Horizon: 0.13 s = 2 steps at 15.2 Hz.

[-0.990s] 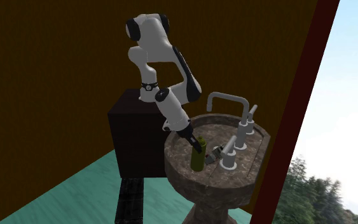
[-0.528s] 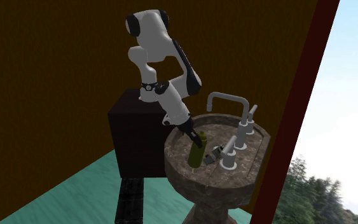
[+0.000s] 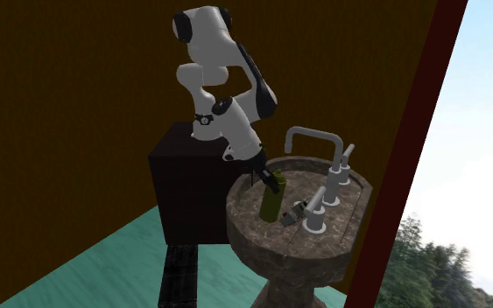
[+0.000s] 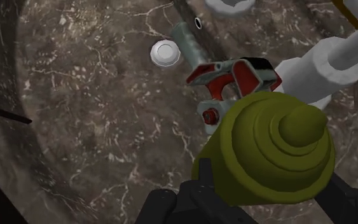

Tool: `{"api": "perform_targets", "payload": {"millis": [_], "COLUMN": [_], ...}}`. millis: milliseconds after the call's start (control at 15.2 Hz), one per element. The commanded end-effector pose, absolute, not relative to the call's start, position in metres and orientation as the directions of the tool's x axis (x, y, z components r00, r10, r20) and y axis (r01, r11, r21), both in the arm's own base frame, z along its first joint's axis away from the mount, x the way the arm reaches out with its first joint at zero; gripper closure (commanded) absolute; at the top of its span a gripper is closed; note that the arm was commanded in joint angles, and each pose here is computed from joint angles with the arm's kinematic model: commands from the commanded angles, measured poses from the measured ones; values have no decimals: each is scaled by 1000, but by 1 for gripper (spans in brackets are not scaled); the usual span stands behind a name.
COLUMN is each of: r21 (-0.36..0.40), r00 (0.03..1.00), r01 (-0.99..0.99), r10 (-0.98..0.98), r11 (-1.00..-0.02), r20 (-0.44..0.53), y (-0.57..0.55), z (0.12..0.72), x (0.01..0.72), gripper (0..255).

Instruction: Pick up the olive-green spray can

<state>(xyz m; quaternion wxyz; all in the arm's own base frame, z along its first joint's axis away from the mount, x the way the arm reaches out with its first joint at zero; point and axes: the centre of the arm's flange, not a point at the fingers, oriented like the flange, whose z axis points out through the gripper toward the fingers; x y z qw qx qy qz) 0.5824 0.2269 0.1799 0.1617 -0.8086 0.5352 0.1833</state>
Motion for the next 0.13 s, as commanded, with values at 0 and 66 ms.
{"api": "perform_targets", "payload": {"millis": [0,66], "r21": [-65,-65], "r00": [360,360], "r01": [-925,-925], "r10": [-806,-806], "r11": [-375,-375], "r20": [-470,-470], "y": [227,227], "z": [186,186], "x": [582,582], "gripper": [255,255]}}
